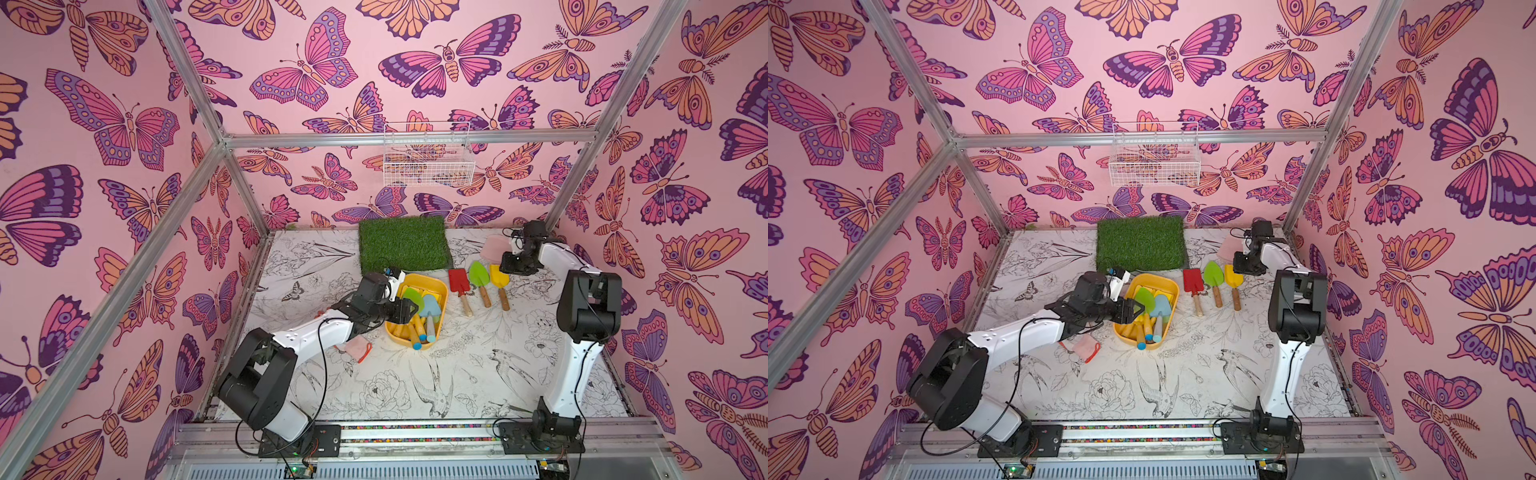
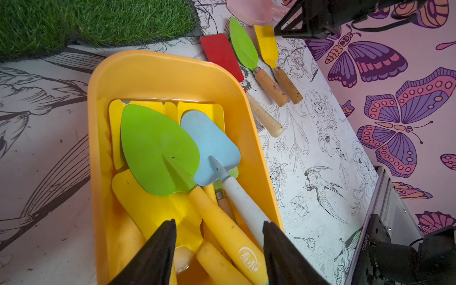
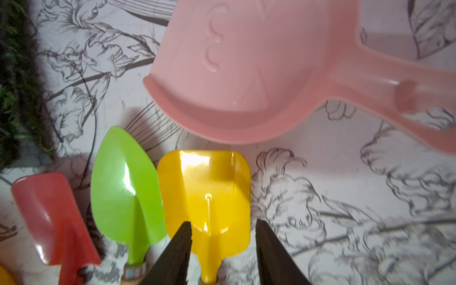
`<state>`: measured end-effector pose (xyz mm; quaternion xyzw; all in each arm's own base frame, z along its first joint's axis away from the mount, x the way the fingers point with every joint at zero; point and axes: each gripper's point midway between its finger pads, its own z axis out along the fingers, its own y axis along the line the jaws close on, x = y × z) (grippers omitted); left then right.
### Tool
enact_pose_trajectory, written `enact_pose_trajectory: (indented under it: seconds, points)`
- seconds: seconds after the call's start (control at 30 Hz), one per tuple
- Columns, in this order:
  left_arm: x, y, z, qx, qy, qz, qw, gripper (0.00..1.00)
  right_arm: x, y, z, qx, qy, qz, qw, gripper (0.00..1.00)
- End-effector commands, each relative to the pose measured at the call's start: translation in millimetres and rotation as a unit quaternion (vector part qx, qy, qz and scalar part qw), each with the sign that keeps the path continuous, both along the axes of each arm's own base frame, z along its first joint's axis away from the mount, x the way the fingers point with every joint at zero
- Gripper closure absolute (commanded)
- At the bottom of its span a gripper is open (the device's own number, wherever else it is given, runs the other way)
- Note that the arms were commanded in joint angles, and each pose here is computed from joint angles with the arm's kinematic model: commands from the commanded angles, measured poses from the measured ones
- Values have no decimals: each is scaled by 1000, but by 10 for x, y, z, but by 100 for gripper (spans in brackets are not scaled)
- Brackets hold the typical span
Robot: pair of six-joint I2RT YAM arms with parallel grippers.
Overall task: Take the shovel out of the storage box
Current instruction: Place the shovel at the center of the board, then pick up the shovel from the storage box.
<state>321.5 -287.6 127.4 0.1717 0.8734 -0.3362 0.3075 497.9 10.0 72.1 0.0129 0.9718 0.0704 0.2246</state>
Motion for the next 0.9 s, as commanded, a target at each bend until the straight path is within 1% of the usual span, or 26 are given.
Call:
enact_pose_trajectory:
  seconds: [0.0,0.17,0.27,0.33,0.43,0.5,0.57,0.67,0.77,0.87]
  points:
    - [7,54,90,3,-12,4,1000,37,-60,-23,557,13,-66,-44,997,52]
    - [4,68,68,8,-4,8,1000,36,-437,126,712,32,-73,-82,993,52]
    - [-2,53,64,4,5,8,1000,36,-683,344,755,56,-69,-83,993,52]
    - [-6,40,51,3,12,8,1000,36,-830,525,821,75,-80,-75,991,53]
    - [-11,23,16,2,24,7,1000,36,-1054,843,938,95,-100,-44,989,52]
    - [-4,23,-18,5,34,11,999,36,-1195,1019,947,102,-98,-24,990,52]
    - [-5,21,-97,14,51,13,999,37,-1316,1143,939,101,-93,-10,990,52]
    - [-10,33,-234,30,83,20,996,42,-1453,1244,914,95,-84,5,992,52]
    - [-6,53,-357,49,111,31,992,48,-1538,1295,911,94,-84,13,992,52]
    - [34,90,-454,71,127,45,988,50,-1598,1319,917,92,-88,19,992,52]
